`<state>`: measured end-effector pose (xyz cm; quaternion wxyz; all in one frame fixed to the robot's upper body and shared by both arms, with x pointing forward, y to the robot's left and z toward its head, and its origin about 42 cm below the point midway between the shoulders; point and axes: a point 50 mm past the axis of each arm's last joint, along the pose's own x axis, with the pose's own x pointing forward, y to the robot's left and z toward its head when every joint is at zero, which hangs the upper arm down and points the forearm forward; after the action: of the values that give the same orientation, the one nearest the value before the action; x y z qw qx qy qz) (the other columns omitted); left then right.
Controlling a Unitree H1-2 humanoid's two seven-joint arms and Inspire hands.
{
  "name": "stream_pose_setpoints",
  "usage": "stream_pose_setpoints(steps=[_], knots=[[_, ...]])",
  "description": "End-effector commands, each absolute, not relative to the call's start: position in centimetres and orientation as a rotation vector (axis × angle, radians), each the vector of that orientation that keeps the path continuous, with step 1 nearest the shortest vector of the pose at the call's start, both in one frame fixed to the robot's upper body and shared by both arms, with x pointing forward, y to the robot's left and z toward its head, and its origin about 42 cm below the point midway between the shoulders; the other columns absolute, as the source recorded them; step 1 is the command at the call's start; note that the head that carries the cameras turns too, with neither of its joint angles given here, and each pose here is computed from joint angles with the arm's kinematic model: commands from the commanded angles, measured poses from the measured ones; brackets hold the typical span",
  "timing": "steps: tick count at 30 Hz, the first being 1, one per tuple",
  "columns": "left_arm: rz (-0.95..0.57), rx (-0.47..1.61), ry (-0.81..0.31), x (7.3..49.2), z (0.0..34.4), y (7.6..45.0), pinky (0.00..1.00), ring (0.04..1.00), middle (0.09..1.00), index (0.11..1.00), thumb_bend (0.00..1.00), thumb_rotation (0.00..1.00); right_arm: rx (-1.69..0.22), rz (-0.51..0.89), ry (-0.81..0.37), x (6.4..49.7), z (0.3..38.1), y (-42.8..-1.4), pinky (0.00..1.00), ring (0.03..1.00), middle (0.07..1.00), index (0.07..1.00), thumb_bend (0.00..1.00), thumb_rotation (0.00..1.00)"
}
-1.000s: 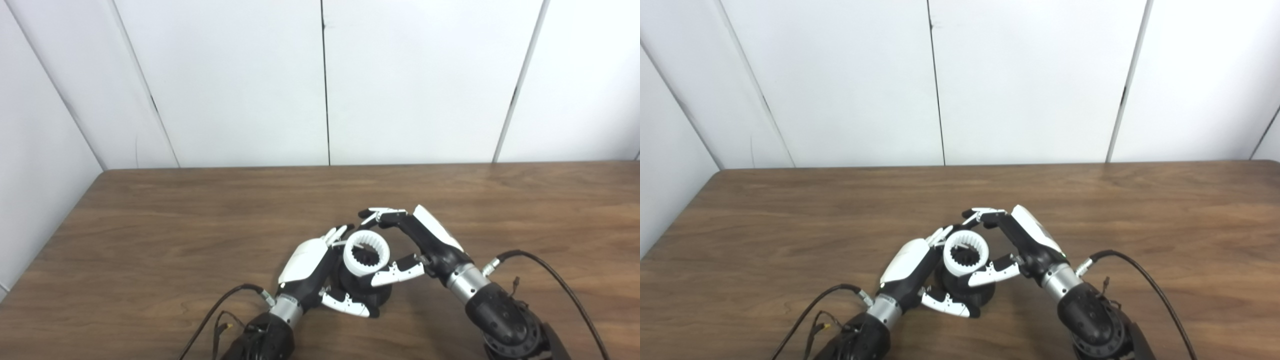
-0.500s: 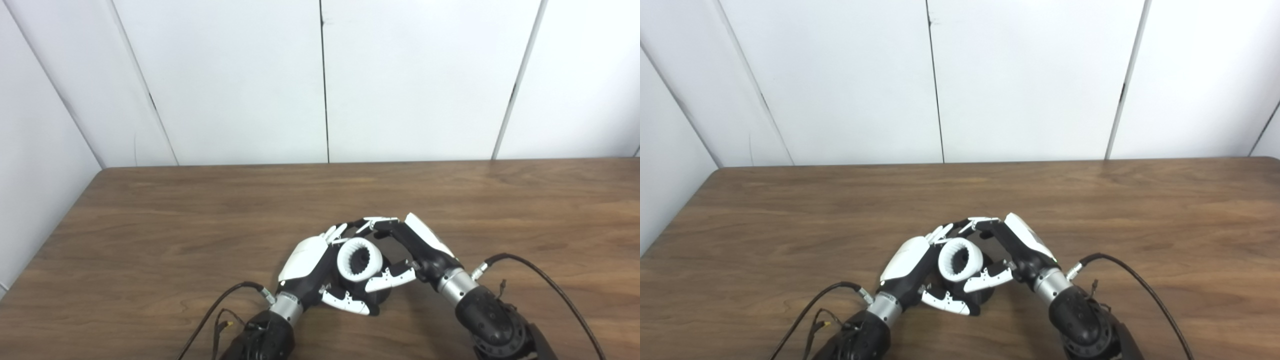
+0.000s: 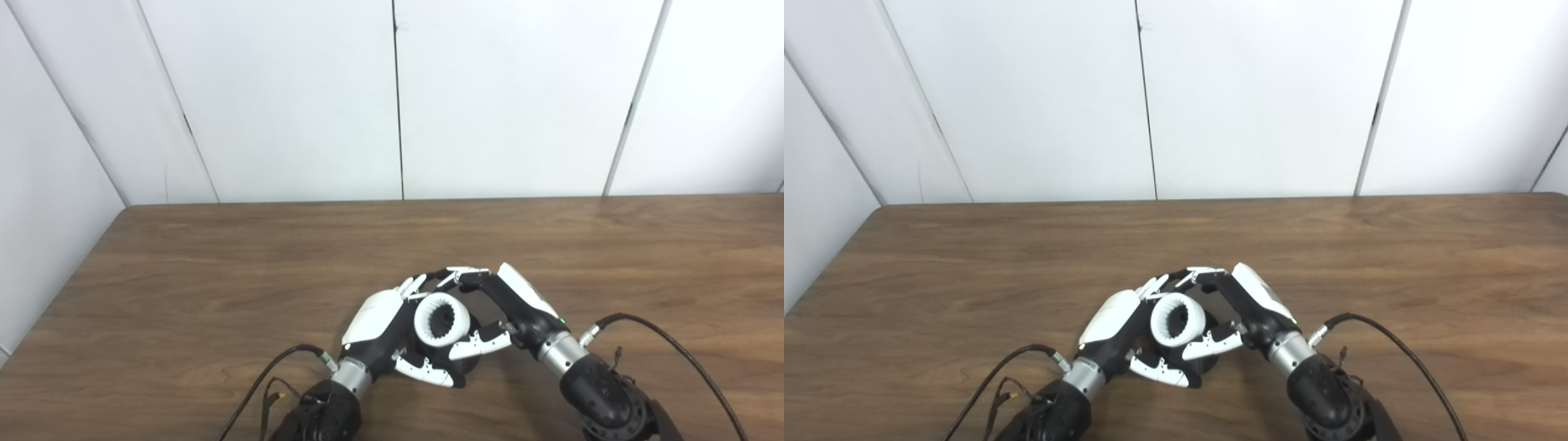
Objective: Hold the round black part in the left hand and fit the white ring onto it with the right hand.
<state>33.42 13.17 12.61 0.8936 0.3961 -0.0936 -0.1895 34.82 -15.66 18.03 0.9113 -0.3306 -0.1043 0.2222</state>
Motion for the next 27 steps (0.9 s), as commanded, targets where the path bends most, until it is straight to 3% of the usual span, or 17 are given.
stream_pose_setpoints(steps=[1,7,22,27], knots=[[-0.395,0.837,-0.232,33.7,13.5,13.0,0.97,1.0,0.983,0.59,0.97,0.3,-0.697,0.447,-0.25,35.1,18.7,-16.0,0.8,0.882,0.829,0.481,0.52,0.14],[-0.393,0.844,-0.227,33.7,13.4,13.2,0.97,1.0,0.983,0.592,0.98,0.27,-0.673,0.429,-0.251,35.1,19.0,-16.4,0.83,0.895,0.83,0.481,0.52,0.14],[-0.401,0.846,-0.215,33.6,13.7,13.6,0.99,1.0,0.995,0.598,0.97,0.29,-0.621,0.371,-0.216,34.3,17.9,-17.7,0.76,0.854,0.812,0.483,0.52,0.14],[-0.398,0.841,-0.211,33.7,13.8,13.6,0.99,1.0,0.993,0.598,0.97,0.28,-0.573,0.341,-0.197,33.9,17.7,-18.2,0.79,0.852,0.808,0.483,0.52,0.14]])
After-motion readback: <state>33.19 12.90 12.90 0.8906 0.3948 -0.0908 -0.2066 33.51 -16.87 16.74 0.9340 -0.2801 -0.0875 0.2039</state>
